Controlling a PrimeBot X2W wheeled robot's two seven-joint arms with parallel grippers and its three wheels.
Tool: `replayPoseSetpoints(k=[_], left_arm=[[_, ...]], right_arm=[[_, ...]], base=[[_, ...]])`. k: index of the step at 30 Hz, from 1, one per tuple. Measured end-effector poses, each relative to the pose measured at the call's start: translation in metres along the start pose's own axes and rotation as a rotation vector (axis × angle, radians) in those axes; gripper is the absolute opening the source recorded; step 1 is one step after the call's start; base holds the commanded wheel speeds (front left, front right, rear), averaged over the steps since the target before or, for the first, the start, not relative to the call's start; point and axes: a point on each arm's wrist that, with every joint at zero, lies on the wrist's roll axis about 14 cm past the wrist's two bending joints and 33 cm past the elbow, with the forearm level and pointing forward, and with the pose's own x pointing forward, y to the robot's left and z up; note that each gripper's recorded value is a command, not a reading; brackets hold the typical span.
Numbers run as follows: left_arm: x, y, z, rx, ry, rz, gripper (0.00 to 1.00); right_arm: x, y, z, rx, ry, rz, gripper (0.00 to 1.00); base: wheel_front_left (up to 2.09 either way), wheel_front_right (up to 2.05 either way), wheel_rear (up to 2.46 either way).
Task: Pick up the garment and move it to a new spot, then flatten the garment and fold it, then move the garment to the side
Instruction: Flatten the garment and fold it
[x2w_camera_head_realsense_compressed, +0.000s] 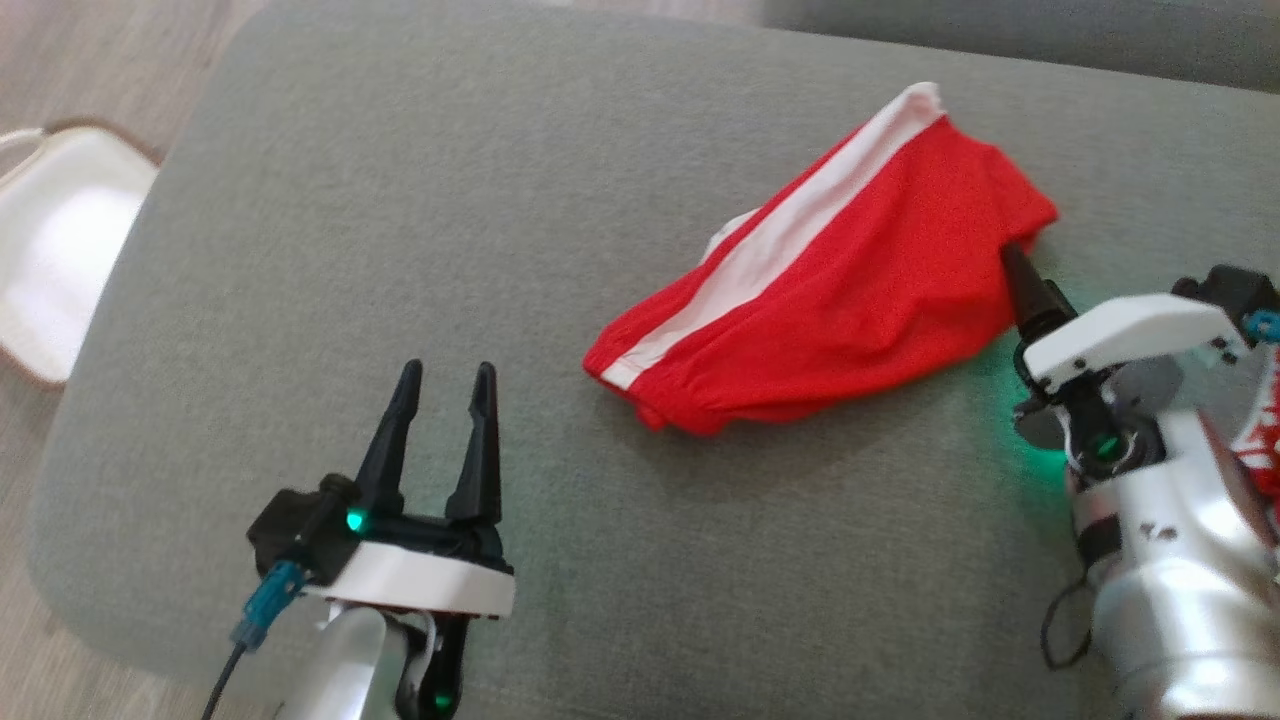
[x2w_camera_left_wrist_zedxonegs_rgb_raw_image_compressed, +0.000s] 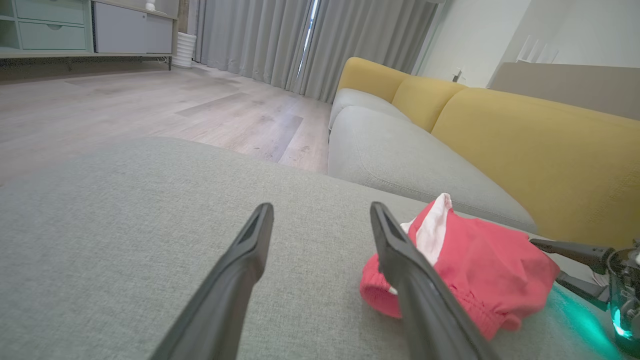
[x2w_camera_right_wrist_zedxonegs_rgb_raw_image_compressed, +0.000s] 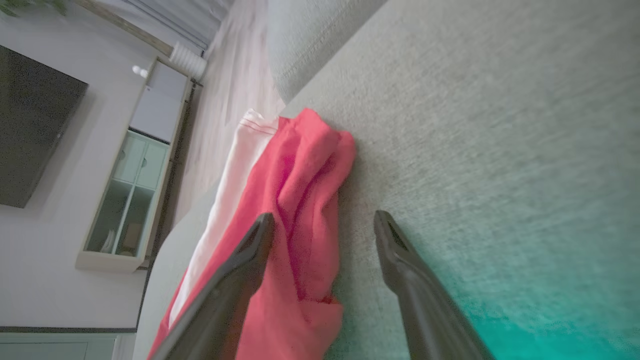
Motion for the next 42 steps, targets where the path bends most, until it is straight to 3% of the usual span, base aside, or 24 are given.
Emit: replayPoseSetpoints(k=[6, 9, 22, 23, 25, 32, 42], left_arm=[[-0.003, 0.007, -0.005, 0.009, 0.021, 0.025, 1.00], [-0.005, 0.011, -0.003, -0.005, 0.017, 0.036, 1.00], [-0.011, 0.017, -0.004, -0.017, 0.023, 0.064, 1.00], [-0.010, 0.018, -0.004, -0.016, 0.023, 0.065, 1.00], [-0.009, 0.019, -0.003, -0.020, 0.019, 0.067, 1.00], [-0.005, 0.014, -0.002, -0.021, 0.015, 0.049, 1.00], [0.003, -0.009, 0.002, -0.035, -0.002, -0.025, 1.00]], right_arm=[[0.031, 0.003, 0.000, 0.018, 0.112, -0.030, 1.00], [0.041, 0.006, -0.005, -0.031, 0.161, -0.044, 1.00], [0.060, 0.024, -0.018, -0.088, 0.282, -0.048, 1.00], [0.061, 0.025, -0.019, -0.089, 0.285, -0.048, 0.95], [0.063, 0.026, -0.019, -0.086, 0.289, -0.047, 0.00], [0.063, 0.032, -0.014, -0.086, 0.219, -0.035, 0.00], [0.034, 0.018, 0.021, 0.067, -0.036, -0.036, 0.00]], base=[[0.00, 0.00, 0.00], [0.00, 0.00, 0.00], [0.00, 0.00, 0.00], [0.00, 0.00, 0.00], [0.00, 0.00, 0.00], [0.00, 0.00, 0.00], [0.00, 0.00, 0.00]])
